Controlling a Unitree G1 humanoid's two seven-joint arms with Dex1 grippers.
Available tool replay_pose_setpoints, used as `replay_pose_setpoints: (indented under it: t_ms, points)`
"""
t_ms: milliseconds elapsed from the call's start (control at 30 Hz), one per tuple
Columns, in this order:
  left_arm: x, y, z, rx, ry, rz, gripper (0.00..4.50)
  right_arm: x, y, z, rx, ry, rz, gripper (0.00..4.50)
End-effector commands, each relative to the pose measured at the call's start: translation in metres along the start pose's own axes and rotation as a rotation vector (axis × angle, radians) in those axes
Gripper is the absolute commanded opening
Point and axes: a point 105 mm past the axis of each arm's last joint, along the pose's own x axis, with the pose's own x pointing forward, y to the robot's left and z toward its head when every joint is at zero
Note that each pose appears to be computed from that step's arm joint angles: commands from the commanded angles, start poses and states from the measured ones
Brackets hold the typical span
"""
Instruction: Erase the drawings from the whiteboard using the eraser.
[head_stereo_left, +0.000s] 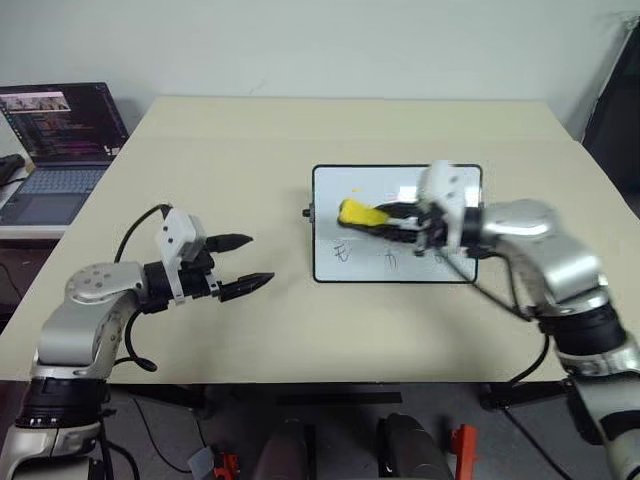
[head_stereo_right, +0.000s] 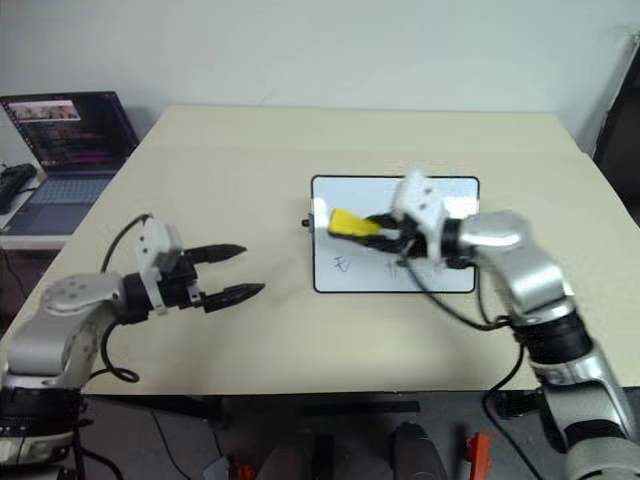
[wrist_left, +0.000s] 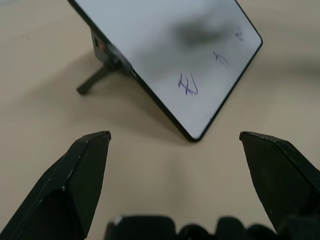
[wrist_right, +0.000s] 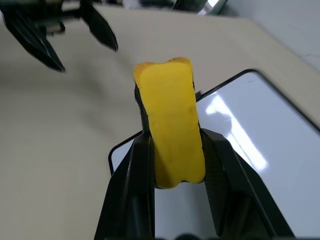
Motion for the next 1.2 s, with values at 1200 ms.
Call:
replay_pose_setpoints:
  t_ms: [1200]
  points:
    - [0.020, -0.013, 0.022, 0.078, -0.050, -0.105, 4.50, 0.043, 0.007, -0.112, -0.192, 0.403, -0.064, 0.97]
